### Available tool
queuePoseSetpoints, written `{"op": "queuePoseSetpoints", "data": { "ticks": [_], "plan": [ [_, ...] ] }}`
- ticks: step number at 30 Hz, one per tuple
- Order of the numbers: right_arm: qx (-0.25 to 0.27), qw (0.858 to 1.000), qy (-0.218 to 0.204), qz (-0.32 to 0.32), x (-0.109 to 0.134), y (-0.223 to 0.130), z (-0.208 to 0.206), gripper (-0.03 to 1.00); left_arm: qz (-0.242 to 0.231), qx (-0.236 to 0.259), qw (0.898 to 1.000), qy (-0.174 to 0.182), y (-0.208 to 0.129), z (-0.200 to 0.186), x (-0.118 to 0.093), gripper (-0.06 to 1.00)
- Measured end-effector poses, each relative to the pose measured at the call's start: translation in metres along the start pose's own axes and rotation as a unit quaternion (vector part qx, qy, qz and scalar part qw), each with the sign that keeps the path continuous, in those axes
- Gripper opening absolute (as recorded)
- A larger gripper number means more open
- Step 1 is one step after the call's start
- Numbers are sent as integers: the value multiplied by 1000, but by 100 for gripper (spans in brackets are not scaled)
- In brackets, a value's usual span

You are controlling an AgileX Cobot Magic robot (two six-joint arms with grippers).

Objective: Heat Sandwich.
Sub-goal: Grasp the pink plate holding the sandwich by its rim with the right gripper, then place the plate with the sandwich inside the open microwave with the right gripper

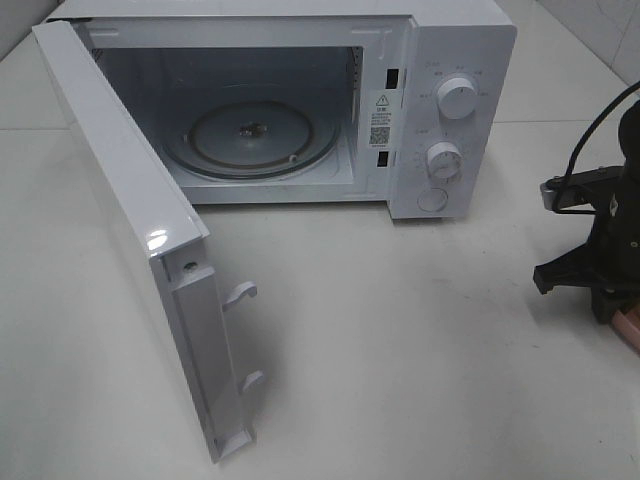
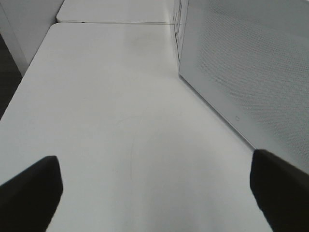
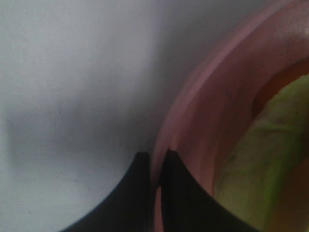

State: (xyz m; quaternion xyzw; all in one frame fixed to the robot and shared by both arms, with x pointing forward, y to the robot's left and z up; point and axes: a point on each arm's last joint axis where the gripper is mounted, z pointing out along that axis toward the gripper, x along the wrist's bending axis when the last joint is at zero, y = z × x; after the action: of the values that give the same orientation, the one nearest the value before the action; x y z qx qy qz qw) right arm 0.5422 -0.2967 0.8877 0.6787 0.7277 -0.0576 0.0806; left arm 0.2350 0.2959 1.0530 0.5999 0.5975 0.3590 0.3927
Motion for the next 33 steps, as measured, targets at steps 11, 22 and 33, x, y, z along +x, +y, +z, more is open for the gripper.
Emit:
{"op": "queuePoseSetpoints", "data": {
  "ticks": [11,22,33],
  "plan": [
    [6,1000,-15,-8,-4,-3,-7,5,0,0,1000,0,0,0,0,99],
    [3,999,-40,-16,-1,-5,-20,4,0,0,1000,0,0,0,0,99],
    [-2,997,-62,-48,16,-11,-41,4,0,0,1000,0,0,0,0,99]
  ]
}}
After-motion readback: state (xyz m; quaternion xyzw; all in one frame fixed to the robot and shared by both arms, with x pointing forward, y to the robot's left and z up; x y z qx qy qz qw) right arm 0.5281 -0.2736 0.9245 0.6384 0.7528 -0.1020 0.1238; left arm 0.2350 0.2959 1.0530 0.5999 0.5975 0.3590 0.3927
